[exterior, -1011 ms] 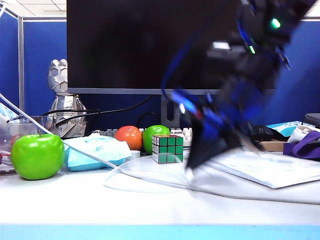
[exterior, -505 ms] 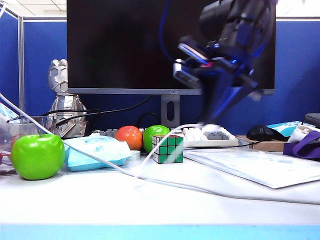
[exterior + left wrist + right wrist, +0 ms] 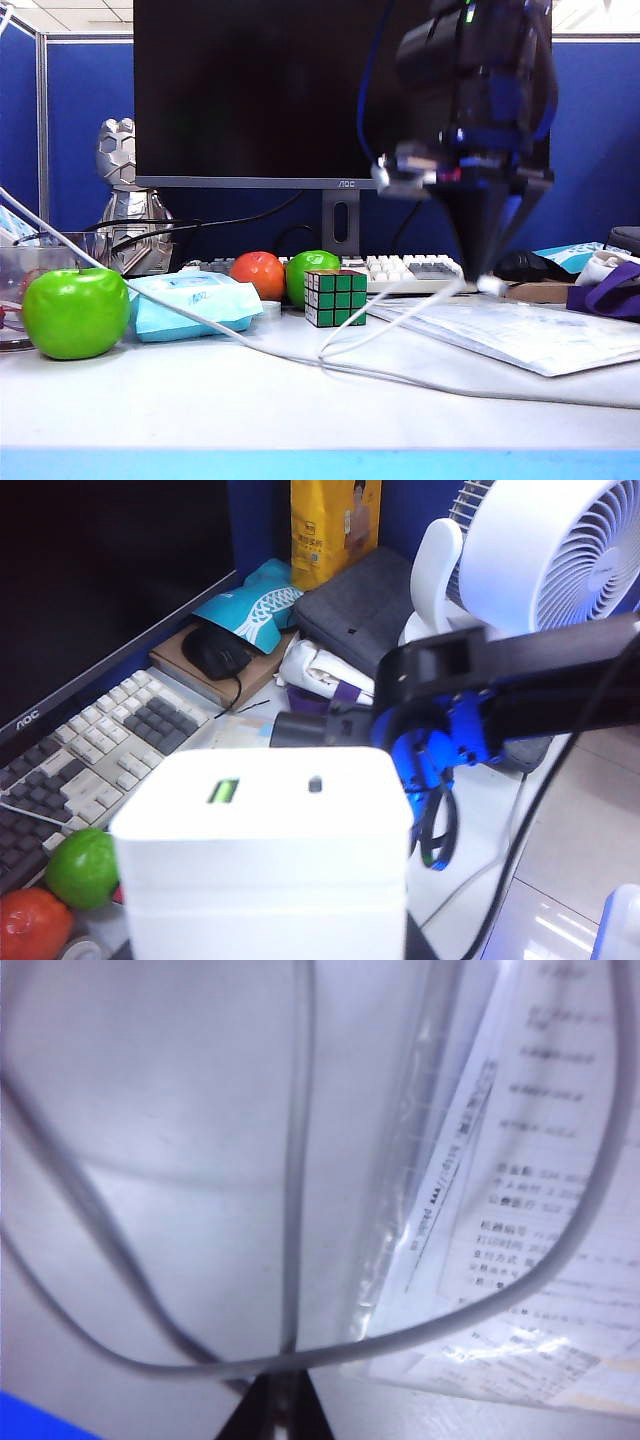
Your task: Pick up the Type-C charging cable and the charging base, insert one end of the Type-C charger into the corresponding slot on the base, and finally place the plugged-in charger back on the table.
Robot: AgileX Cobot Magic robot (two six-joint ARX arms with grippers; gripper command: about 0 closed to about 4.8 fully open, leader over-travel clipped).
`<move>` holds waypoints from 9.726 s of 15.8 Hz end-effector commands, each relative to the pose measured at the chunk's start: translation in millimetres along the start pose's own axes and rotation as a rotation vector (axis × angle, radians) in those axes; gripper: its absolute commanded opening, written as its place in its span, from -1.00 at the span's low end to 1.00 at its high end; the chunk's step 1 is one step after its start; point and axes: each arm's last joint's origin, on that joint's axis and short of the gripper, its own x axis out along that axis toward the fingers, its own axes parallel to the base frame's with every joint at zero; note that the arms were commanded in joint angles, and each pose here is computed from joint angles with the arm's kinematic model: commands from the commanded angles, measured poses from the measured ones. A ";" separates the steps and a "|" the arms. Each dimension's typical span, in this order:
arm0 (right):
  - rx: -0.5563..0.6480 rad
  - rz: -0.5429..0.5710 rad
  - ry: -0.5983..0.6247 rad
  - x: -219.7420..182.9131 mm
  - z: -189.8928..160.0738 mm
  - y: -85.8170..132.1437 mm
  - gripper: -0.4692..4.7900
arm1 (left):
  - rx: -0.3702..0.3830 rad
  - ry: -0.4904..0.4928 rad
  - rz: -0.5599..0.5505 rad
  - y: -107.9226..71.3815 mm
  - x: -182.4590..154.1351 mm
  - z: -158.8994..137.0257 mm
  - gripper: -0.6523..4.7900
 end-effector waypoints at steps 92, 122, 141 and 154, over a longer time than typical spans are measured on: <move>-0.737 0.861 -1.286 -365.7 -88.3 49.9 -0.82 | 0.146 -0.566 -0.375 -16.1 -38.4 53.7 -0.78; -0.734 0.844 -1.167 -341.8 -85.6 48.7 -0.82 | 0.221 -0.670 -0.381 -19.6 -52.9 61.3 -0.78; -0.715 0.754 -1.313 -365.7 -106.1 48.1 -0.24 | 0.182 -0.574 -0.359 -17.9 -45.9 53.0 -0.78; -0.486 0.479 -1.401 -371.2 -116.2 43.1 -0.24 | 0.038 -0.369 -0.102 -8.5 -30.4 35.1 -0.78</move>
